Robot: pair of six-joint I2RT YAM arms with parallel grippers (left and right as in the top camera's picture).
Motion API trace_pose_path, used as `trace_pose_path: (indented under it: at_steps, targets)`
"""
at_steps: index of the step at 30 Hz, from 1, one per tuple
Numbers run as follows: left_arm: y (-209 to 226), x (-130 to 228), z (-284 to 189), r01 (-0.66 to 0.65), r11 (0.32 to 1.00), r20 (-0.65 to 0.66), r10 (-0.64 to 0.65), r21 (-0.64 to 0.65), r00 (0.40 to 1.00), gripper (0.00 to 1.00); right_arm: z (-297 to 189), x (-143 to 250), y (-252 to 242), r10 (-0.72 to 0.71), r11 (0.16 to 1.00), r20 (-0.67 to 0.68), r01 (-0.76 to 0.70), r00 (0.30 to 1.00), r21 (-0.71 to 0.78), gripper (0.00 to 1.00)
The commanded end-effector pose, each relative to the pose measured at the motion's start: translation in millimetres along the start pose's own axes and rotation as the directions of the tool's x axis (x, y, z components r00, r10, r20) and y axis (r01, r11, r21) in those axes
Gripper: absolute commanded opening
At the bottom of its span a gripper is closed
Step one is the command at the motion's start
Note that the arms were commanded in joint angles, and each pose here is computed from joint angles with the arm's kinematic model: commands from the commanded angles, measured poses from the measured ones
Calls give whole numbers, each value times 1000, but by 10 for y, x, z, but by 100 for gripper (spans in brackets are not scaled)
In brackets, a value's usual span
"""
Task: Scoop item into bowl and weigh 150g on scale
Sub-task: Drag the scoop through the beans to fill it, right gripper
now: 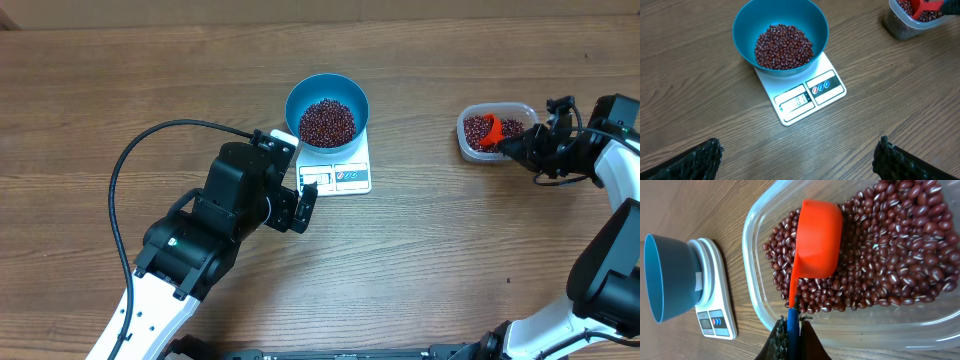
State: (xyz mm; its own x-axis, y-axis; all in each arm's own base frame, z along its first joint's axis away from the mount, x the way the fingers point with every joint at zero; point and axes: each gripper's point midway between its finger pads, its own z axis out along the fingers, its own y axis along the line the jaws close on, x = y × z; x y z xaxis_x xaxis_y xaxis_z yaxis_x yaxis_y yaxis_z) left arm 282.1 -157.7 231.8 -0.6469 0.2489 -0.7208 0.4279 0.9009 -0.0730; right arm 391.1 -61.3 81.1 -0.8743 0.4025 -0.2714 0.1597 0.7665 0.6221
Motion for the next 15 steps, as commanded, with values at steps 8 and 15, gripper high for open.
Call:
trace_pose_path:
  at_steps: [8, 15]
  targets:
    - [39, 20, 12, -3, 1000, -5, 3, -13, 1000, 100, 189, 264, -74, 43, 999, -75, -43, 996, 5, 4]
    - [37, 20, 12, -3, 1000, -5, 3, -13, 1000, 100, 181, 260, 34, 41, 997, -74, -46, 996, -61, 4]
